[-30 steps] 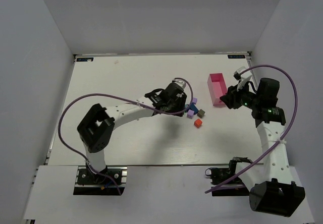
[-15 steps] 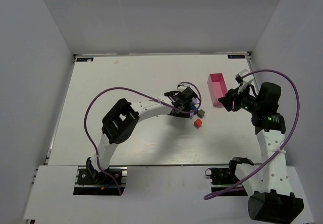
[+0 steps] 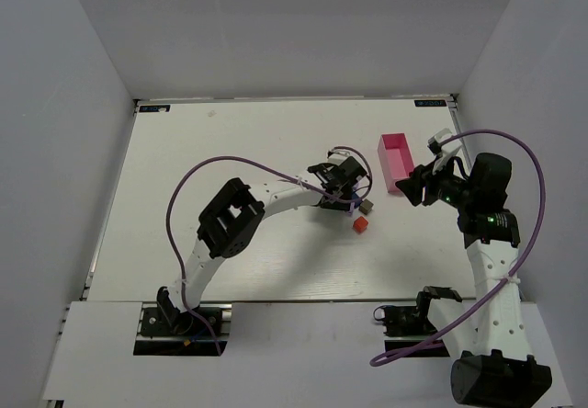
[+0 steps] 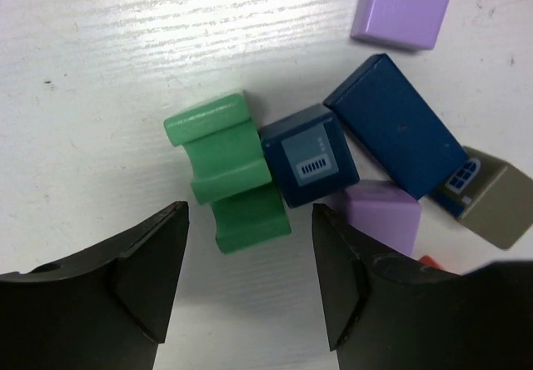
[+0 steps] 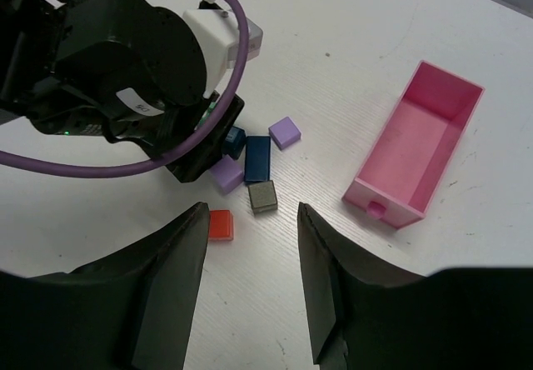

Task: Build the wood block tower

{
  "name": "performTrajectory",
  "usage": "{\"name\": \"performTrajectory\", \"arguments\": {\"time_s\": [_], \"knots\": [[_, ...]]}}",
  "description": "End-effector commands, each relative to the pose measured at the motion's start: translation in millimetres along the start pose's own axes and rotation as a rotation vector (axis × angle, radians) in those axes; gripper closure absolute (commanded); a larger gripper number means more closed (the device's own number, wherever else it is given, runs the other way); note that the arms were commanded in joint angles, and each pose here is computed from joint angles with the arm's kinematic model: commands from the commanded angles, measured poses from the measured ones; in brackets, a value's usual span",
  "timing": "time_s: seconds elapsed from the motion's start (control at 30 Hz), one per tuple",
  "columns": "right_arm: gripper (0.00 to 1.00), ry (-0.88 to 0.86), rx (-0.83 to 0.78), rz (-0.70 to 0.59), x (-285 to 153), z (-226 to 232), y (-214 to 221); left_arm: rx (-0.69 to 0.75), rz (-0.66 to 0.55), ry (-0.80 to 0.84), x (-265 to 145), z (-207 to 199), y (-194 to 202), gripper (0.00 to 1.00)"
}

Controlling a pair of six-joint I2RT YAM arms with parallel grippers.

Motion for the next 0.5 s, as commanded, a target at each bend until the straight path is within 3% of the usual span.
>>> {"name": "performTrajectory", "arguments": {"time_s": [0.0,0.47], "knots": [[0.47,-0.021,-0.02,-0.034,-2,6,-7,-0.035,-0.041,-0.031,-2,2,-19,0.29],[0.47,-0.019,-0.027,-0.043,-4,7,-7,-0.061,-0.064,-0.103,4,10,-29,0.32]]}}
Point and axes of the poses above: each gripper's point midway between its finger pads, its own x axis out along the fingers, its own z axis along the line the jaws close on, y = z × x, the point moved 2 cm from there along -x, back along the fingers, and after that the axes turned 3 degrees about x, right-handed, at the moved point
